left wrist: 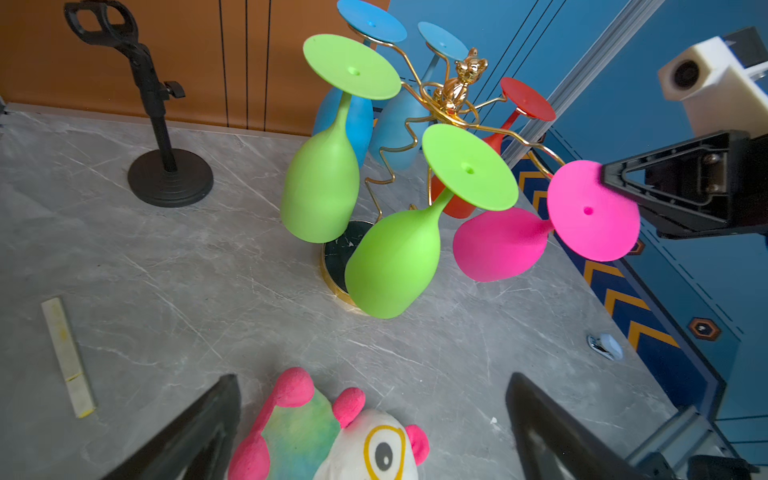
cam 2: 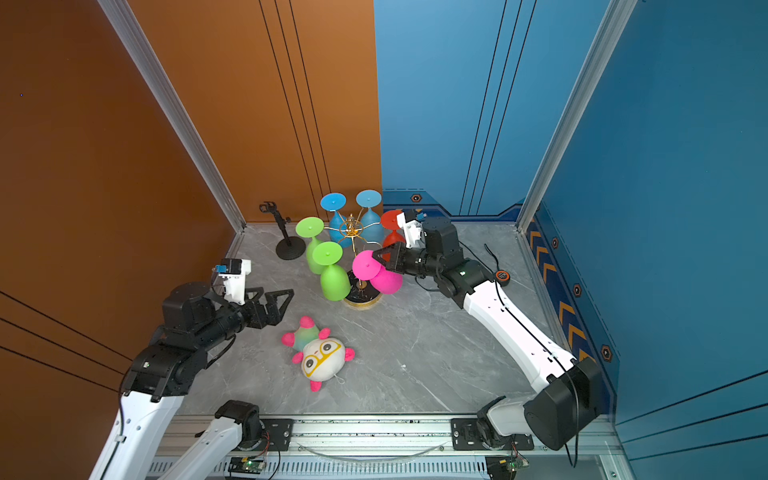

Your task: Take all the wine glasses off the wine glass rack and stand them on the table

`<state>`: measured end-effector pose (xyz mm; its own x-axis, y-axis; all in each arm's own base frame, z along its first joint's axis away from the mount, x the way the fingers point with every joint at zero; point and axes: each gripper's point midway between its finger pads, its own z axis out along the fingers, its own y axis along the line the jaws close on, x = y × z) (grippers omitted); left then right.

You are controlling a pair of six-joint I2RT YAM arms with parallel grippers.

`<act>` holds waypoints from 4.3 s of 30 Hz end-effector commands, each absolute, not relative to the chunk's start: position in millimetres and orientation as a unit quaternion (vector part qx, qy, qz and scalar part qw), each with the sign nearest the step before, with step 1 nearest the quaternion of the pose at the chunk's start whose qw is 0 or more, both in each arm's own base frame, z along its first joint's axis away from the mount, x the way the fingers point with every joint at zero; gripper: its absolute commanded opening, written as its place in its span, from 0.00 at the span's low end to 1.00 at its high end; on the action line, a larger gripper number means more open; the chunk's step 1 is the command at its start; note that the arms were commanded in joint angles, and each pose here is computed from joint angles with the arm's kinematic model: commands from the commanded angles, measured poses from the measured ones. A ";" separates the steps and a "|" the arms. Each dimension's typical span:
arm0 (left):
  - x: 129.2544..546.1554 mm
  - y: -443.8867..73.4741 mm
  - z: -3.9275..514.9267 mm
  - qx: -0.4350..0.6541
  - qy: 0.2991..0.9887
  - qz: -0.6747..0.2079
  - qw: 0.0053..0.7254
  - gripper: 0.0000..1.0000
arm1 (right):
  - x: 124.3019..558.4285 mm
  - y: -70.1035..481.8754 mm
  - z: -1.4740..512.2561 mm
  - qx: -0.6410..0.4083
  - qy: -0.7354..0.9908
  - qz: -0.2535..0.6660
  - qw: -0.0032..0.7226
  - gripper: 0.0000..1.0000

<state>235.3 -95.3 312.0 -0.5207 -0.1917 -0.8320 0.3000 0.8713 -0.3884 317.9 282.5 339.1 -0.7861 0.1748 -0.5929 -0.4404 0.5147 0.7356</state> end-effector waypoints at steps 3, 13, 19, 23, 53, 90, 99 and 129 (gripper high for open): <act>208.2 -131.3 328.2 0.062 0.816 -0.369 0.440 0.98 | 271.1 274.7 342.0 -0.184 0.801 0.465 0.330 0.00; 190.1 -172.6 332.0 0.100 0.793 -0.475 0.368 0.80 | 215.0 285.4 323.5 -0.264 0.774 0.476 0.323 0.00; 174.7 -204.2 345.1 0.155 0.764 -0.531 0.333 0.72 | 197.4 295.5 334.9 -0.280 0.738 0.510 0.341 0.00; 164.6 -223.1 343.4 0.187 0.756 -0.547 0.309 0.69 | 187.5 302.8 338.6 -0.294 0.729 0.519 0.336 0.00; 143.3 -266.0 339.7 0.249 0.735 -0.568 0.274 0.05 | 173.2 307.4 355.8 -0.307 0.699 0.545 0.347 0.04; 90.6 -296.3 253.4 0.511 0.668 -0.380 0.385 0.00 | 265.7 179.4 267.9 -0.006 0.861 0.429 0.273 0.76; 88.8 -287.8 207.0 0.627 0.601 -0.203 0.453 0.00 | 265.2 200.7 269.7 -0.062 0.880 0.411 0.228 0.75; 130.4 -265.3 176.6 0.732 0.432 0.142 0.507 0.00 | 229.3 244.3 257.2 -0.157 0.892 0.412 0.102 0.39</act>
<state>124.0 -262.6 167.1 0.5618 0.7762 -0.2861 0.5713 -0.1140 0.8128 238.2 241.5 257.6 -0.9293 -0.1520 -0.3366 -0.3547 0.6215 0.6986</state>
